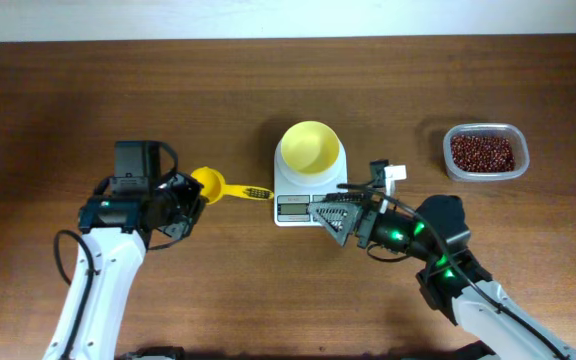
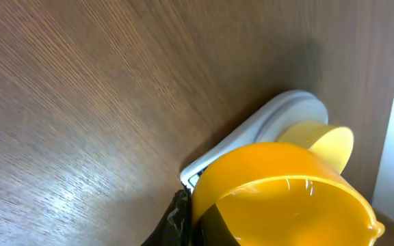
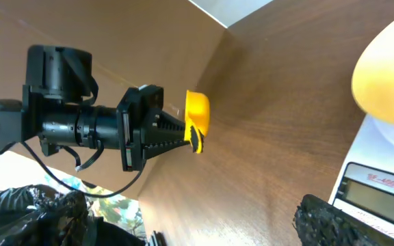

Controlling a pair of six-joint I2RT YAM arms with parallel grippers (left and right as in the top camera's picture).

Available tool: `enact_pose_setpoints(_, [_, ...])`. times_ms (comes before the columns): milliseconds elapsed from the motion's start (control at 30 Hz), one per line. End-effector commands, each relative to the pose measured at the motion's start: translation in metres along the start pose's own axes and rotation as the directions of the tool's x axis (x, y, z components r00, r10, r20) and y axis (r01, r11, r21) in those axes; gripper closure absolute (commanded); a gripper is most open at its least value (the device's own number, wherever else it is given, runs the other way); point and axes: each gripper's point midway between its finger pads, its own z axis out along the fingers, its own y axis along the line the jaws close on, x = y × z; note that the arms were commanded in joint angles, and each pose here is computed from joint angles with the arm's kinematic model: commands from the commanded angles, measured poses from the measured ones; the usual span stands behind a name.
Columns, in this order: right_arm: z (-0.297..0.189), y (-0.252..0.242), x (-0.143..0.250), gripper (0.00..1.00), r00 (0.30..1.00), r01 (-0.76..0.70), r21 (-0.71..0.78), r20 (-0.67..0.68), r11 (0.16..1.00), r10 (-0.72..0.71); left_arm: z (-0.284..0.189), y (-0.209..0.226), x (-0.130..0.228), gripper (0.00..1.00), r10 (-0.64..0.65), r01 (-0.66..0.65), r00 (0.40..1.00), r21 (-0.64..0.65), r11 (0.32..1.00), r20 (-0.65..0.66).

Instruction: Scoop item into bowl and weigh 50g on scale

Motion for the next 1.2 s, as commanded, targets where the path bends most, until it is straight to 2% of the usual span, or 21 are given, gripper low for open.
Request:
enact_pose_setpoints(0, [0.011,0.006,0.008,0.00,0.999,0.051,0.015,-0.005,0.999,-0.051,-0.002,-0.013,0.018,1.00,0.052,-0.051,0.998,0.025,0.998,-0.030])
enact_pose_setpoints(100, [0.025,0.001,0.024,0.10,0.999,0.044,0.061,-0.015,0.997,-0.043,0.000,-0.016,0.032,1.00,0.092,-0.090,0.994,0.026,0.996,-0.054])
enact_pose_setpoints(133, [0.030,-0.001,0.032,0.11,0.999,0.039,0.072,-0.030,0.997,-0.037,0.001,-0.017,0.038,1.00,0.111,-0.109,0.992,0.025,0.994,-0.064])
enact_pose_setpoints(233, [0.036,-0.010,0.045,0.18,0.998,0.023,0.094,-0.068,0.995,-0.016,0.004,-0.018,0.046,1.00,0.244,-0.244,0.968,0.016,0.970,-0.054])
enact_pose_setpoints(367, [0.037,-0.014,0.047,0.27,0.997,0.018,0.102,-0.075,0.995,-0.010,0.005,-0.019,0.057,1.00,0.275,-0.274,0.959,0.019,0.961,-0.071])
enact_pose_setpoints(567, [0.038,-0.009,0.043,0.34,0.998,0.018,0.084,-0.060,0.996,-0.013,0.016,-0.018,0.075,1.00,0.319,-0.321,0.940,0.001,0.947,-0.118])
enact_pose_setpoints(700, [0.038,-0.009,0.044,0.45,0.998,0.017,0.084,-0.062,0.996,-0.012,0.029,-0.020,0.085,1.00,0.341,-0.345,0.929,-0.006,0.938,-0.146])
enact_pose_setpoints(833, [0.038,-0.008,0.046,0.51,0.997,0.015,0.076,-0.073,0.997,-0.009,0.033,-0.030,0.087,1.00,0.364,-0.364,0.921,0.028,0.931,-0.136])
enact_pose_setpoints(900, [0.038,-0.008,0.046,0.59,0.997,0.014,0.077,-0.073,0.997,-0.009,0.033,-0.030,0.087,1.00,0.364,-0.364,0.921,0.028,0.931,-0.136])
enact_pose_setpoints(967, [0.038,-0.008,0.046,0.67,0.996,-0.043,0.081,-0.069,0.996,0.048,0.033,-0.030,0.087,1.00,0.364,-0.364,0.921,0.028,0.931,-0.136])
enact_pose_setpoints(1033, [0.038,-0.008,0.046,0.69,0.991,-0.114,0.085,-0.062,0.990,0.119,0.033,-0.030,0.087,1.00,0.364,-0.364,0.921,0.028,0.931,-0.136])
enact_pose_setpoints(1167, [0.038,-0.008,0.046,0.74,0.989,-0.131,0.086,-0.061,0.988,0.136,0.034,-0.030,0.095,1.00,0.382,-0.382,0.912,0.032,0.924,-0.146])
